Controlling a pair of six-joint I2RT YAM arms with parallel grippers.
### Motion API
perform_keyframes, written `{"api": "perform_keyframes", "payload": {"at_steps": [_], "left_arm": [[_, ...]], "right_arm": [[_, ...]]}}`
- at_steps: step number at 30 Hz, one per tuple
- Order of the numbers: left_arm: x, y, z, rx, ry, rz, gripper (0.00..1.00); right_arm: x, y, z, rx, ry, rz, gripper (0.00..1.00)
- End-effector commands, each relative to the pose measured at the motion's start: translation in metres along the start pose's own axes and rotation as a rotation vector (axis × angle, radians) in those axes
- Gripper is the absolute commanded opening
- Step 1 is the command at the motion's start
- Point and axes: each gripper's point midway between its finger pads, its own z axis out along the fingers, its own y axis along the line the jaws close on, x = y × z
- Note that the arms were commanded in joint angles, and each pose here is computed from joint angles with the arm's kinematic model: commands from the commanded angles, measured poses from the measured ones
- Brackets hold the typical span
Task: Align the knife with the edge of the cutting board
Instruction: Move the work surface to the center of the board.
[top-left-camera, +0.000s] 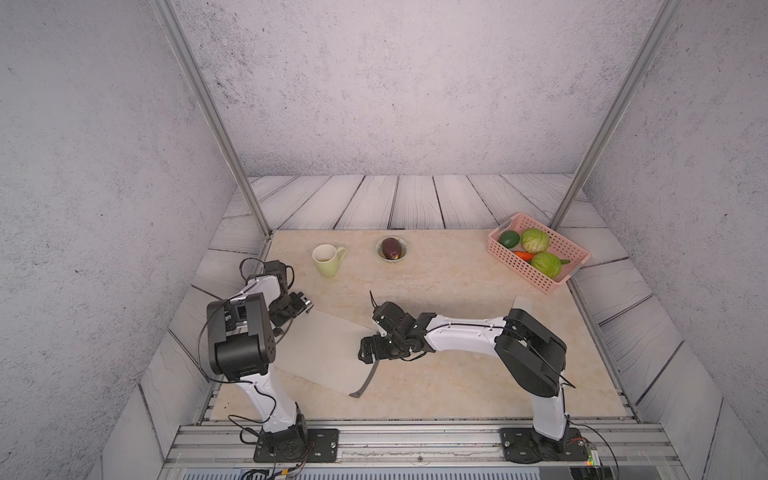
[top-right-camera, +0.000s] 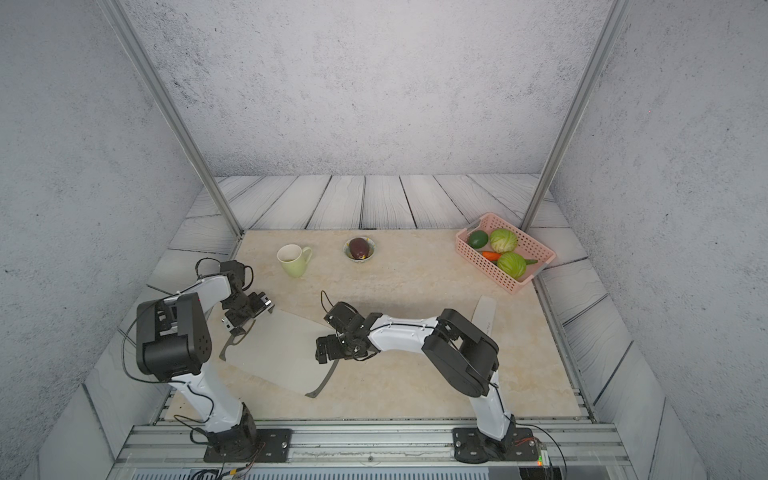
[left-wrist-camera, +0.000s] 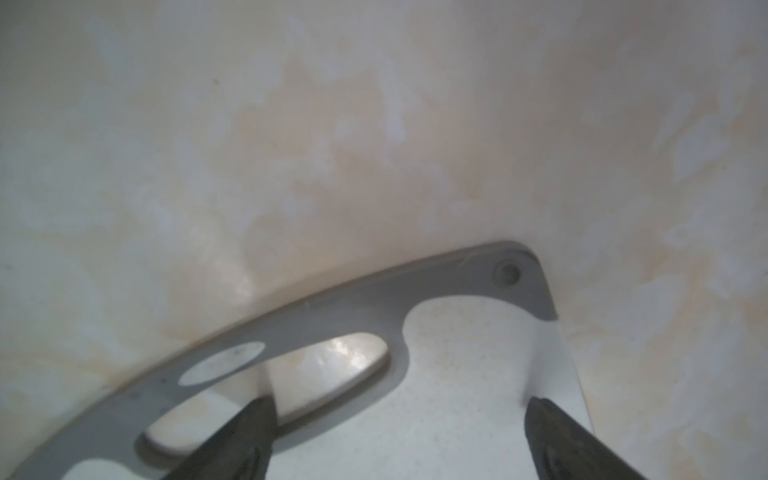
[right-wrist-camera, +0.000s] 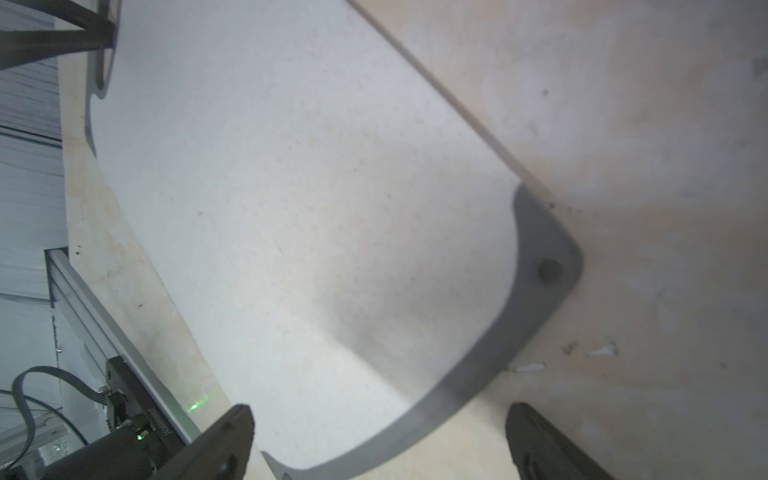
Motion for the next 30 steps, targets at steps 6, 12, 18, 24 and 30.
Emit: {"api": "perform_keyframes", "payload": {"at_steps": [6, 12, 18, 24, 30], "left_arm": [[0.039, -0.017, -0.004, 0.106, 0.118, 0.001, 0.98], [0.059, -0.02, 0.0, 0.157, 0.157, -0.026, 0.98], [0.074, -0.023, -0.001, 0.175, 0.161, -0.012, 0.98], [0.087, -0.027, -0.004, 0.203, 0.156, -0.002, 0.98], [0.103, -0.032, -0.005, 0.223, 0.157, 0.021, 0.98]], "right_arm": [[0.005, -0.013, 0.017, 0.0, 0.035, 0.062, 0.99], [-0.006, -0.024, 0.015, -0.023, 0.016, 0.116, 0.99], [-0.015, -0.033, 0.01, -0.036, 0.007, 0.141, 0.99], [-0.024, -0.033, 0.007, -0.053, 0.002, 0.155, 0.99], [-0.036, -0.041, 0.002, -0.054, -0.008, 0.177, 0.99]]}}
